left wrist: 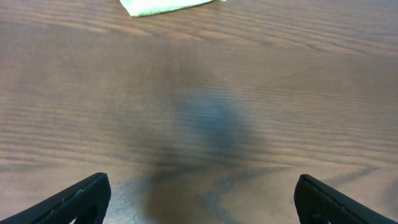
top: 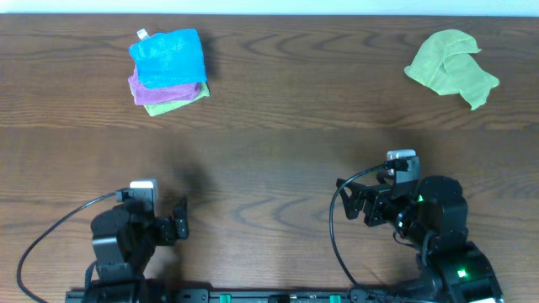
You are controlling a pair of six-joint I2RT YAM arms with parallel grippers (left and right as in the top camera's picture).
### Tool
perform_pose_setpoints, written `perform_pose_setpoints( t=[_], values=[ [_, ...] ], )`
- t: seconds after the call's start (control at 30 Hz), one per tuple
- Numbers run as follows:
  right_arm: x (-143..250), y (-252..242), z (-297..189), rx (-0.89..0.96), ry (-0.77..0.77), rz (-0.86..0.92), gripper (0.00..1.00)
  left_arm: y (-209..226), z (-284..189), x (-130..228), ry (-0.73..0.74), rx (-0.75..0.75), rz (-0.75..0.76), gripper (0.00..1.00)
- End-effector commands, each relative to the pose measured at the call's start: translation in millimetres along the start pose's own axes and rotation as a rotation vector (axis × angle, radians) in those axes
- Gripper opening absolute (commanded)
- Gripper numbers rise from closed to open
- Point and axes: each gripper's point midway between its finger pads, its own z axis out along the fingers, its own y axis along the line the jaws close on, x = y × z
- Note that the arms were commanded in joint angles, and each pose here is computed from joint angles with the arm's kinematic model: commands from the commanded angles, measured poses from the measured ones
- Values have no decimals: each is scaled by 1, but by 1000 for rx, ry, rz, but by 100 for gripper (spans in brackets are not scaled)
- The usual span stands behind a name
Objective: Fold the cloth
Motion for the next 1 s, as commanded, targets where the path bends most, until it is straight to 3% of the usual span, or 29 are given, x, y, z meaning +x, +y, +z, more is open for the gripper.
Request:
perform_pose_setpoints(
  t=[0.0, 0.23, 0.5, 0.97],
  values=[
    [0, -2, 0, 5, -2, 13, 99, 0, 0, 4, -32, -1, 94, 95],
    [0, -2, 0, 5, -2, 14, 99, 13, -4, 19, -1, -85, 118, 96],
    [0, -2, 0, 5, -2, 14, 99, 10, -7, 34, 51, -70, 216, 95],
    [0, -2, 0, 5, -2, 13, 99, 20, -16, 38, 29, -136, 220, 95]
  ],
)
